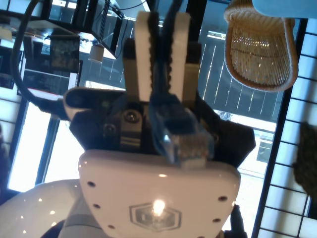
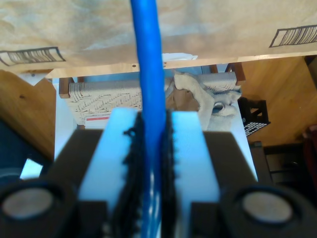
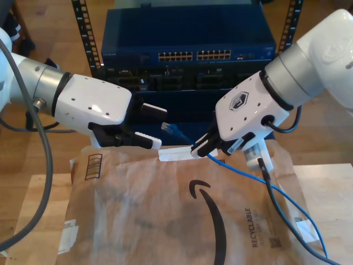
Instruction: Grab the cable and plug it in
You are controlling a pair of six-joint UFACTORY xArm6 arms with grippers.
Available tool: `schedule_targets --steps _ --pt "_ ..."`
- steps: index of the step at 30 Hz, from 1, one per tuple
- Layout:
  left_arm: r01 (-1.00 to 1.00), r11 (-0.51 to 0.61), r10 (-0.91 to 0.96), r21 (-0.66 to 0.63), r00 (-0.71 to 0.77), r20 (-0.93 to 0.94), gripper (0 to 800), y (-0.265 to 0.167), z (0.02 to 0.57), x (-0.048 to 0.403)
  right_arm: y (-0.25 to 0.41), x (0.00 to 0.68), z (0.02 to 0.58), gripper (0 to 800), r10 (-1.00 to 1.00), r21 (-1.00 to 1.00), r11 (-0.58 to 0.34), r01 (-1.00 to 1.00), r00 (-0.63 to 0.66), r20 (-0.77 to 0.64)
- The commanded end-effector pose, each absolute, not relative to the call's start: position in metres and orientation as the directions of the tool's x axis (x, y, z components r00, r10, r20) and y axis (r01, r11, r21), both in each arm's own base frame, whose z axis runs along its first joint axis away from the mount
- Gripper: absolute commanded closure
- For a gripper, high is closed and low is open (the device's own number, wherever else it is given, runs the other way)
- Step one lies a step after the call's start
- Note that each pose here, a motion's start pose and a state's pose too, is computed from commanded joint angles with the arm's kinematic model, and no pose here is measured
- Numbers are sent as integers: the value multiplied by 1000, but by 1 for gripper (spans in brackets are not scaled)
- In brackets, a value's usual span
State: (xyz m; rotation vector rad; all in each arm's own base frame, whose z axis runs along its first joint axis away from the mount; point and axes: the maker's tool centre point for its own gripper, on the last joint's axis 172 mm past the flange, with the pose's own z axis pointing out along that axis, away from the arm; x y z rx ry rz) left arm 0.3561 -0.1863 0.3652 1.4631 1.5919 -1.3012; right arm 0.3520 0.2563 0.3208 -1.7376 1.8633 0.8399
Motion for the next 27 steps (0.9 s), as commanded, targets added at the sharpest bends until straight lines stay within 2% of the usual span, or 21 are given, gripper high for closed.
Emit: schedule_targets --steps 13,14,23,27 --pt "951 -118 357 -286 -228 -906 161 -189 368 347 261 350 320 796 -714 129 8 -992 -96 -693" --pt "951 -118 357 -285 -227 -906 214 -189 368 347 261 350 320 796 -714 129 8 -992 -96 -693" --pt "951 -111 357 -290 -234 -904 321 -187 366 349 260 350 319 796 -715 132 10 -991 -99 -692" --pt "951 -99 353 -293 -242 -904 406 -183 365 352 260 350 319 796 -715 133 9 -991 -99 -692"
